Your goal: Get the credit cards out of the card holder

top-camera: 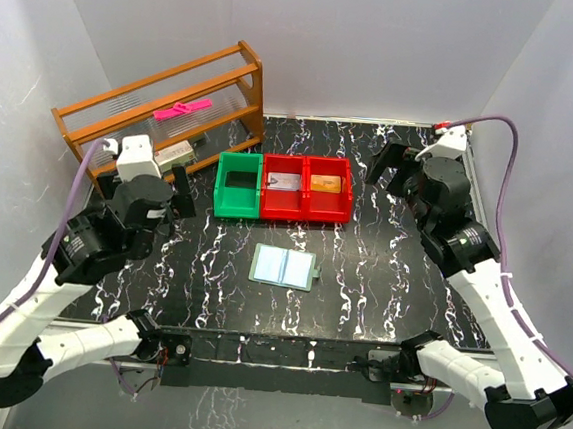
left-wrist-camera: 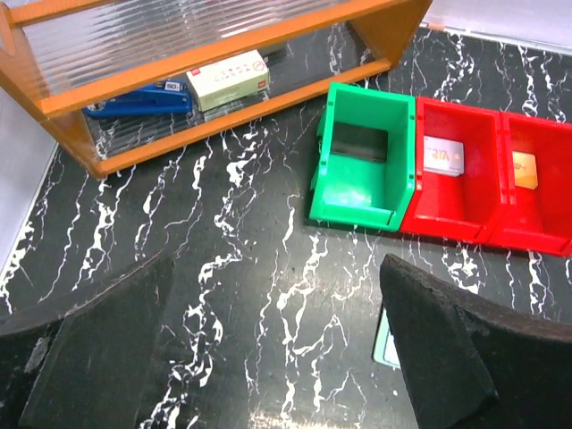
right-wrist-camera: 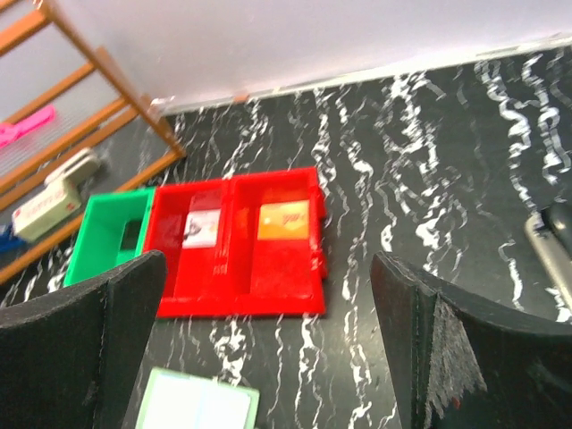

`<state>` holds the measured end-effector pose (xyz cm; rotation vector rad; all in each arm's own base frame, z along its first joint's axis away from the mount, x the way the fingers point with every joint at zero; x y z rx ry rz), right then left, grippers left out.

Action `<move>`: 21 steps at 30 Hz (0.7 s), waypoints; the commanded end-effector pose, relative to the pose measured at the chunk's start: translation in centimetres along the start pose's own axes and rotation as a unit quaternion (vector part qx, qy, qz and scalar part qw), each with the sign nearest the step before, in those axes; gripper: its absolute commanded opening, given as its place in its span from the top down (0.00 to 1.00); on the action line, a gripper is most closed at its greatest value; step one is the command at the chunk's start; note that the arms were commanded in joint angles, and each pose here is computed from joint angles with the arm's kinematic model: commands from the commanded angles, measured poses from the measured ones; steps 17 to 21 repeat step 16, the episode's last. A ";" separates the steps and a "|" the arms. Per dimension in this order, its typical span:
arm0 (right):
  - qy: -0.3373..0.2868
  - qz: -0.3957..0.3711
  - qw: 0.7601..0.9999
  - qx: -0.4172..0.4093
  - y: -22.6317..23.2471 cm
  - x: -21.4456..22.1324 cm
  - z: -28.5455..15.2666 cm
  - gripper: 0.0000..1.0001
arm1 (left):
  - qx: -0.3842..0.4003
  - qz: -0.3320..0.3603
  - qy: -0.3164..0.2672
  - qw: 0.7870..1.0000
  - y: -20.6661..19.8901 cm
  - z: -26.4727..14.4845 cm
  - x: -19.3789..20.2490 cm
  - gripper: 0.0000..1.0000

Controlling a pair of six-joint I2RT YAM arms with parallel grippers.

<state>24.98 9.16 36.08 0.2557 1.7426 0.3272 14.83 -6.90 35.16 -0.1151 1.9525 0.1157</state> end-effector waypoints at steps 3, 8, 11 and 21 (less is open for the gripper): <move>0.026 0.031 0.996 -0.082 0.9 0.9 -2.1 0.02 | -0.011 0.051 0.055 0.997 -3.2 1.7 -1.0 0.01; 0.033 0.028 0.996 -0.072 0.7 0.3 -3.0 0.02 | -0.023 0.061 0.070 0.995 -5.7 3.2 -2.4 0.01; 0.027 0.024 0.997 -0.070 0.7 -0.4 -3.5 0.02 | -0.011 0.053 0.054 0.997 -6.1 3.3 -2.9 0.01; 0.024 0.024 0.997 -0.067 0.5 -0.5 -4.0 0.02 | 0.005 0.036 0.040 0.999 -6.0 3.0 -3.1 0.01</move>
Point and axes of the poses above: each gripper's point midway between its finger pads, its own z axis out along the fingers, its own y axis along the line the jaws close on, x = y × z, the point moved 8 cm from there along -z, back along the fingers, and after that the axes turned 5 degrees about z, right-handed, at the moved point
